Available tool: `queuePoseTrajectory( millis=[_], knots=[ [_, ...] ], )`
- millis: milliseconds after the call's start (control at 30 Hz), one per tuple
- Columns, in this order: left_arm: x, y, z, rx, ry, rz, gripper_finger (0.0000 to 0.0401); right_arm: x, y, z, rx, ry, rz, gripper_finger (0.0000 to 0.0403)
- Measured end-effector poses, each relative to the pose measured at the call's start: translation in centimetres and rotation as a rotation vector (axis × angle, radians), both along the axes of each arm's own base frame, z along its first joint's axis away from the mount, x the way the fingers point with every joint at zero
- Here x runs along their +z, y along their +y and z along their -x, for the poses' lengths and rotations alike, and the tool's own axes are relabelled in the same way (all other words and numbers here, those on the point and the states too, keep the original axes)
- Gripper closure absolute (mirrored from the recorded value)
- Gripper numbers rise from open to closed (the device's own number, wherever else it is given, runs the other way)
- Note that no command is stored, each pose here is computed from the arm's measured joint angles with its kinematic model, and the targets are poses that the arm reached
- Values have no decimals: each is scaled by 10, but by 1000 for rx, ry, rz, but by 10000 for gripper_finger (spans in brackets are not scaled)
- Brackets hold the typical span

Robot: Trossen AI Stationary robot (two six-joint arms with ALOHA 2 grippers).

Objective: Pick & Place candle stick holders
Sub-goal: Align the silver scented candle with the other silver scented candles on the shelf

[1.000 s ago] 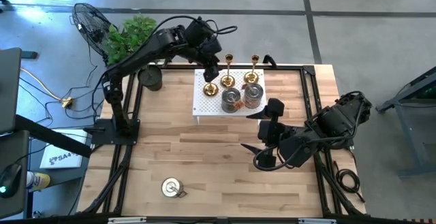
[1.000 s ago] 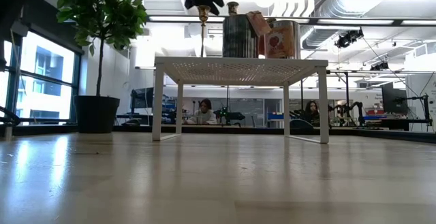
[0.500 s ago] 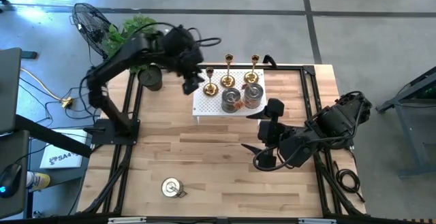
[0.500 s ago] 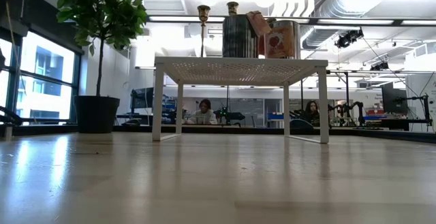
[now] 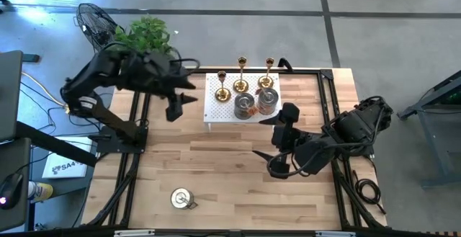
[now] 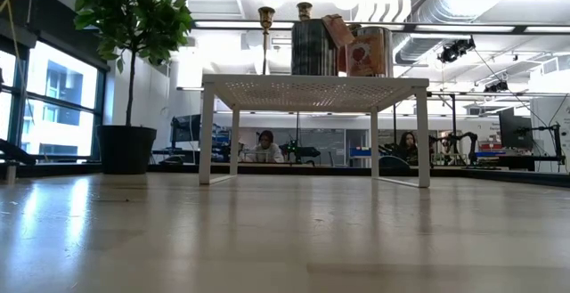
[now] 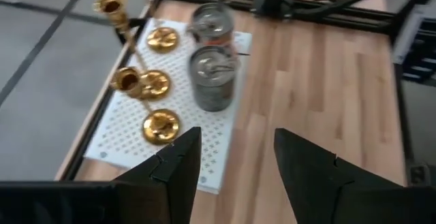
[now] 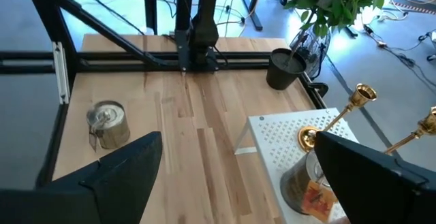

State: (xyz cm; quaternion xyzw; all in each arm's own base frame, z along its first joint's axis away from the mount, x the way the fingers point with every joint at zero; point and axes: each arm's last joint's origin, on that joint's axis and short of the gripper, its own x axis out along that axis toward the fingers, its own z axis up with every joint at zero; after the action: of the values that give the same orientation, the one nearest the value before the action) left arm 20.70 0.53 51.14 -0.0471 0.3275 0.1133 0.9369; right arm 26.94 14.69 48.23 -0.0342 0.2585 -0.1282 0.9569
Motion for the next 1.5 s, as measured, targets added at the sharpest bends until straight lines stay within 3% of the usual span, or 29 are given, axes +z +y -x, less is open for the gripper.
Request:
queuePoseTrajectory(
  millis=[167, 400, 467, 700, 1067, 1233, 1400, 1500],
  knots=[
    [0, -15, 5, -51, 3, 35, 177, 2, 1, -1, -18, -34, -45, 24],
    [-12, -27, 6, -2, 123, 65, 30, -4, 11, -10, -39, -57, -105, 24],
    [-17, -30, 0, 38, 155, 46, 10, -8, 16, -16, -30, -52, -106, 24],
    [-28, -44, -13, -2, 185, 28, 45, -25, 34, -34, -14, -37, -123, 24],
    [-59, -51, -28, 61, 293, 72, 47, -26, 48, -33, 69, -34, -163, 24],
    [-71, -58, -32, 4, 365, 275, 47, -25, 51, -30, 137, -10, -111, 24],
    [-71, -79, -35, -75, 375, 530, 47, -27, 52, -28, 204, 39, -139, 24],
    [-67, -97, -34, -109, 345, 599, 47, -28, 52, -27, 221, 59, -146, 24]
  ],
)
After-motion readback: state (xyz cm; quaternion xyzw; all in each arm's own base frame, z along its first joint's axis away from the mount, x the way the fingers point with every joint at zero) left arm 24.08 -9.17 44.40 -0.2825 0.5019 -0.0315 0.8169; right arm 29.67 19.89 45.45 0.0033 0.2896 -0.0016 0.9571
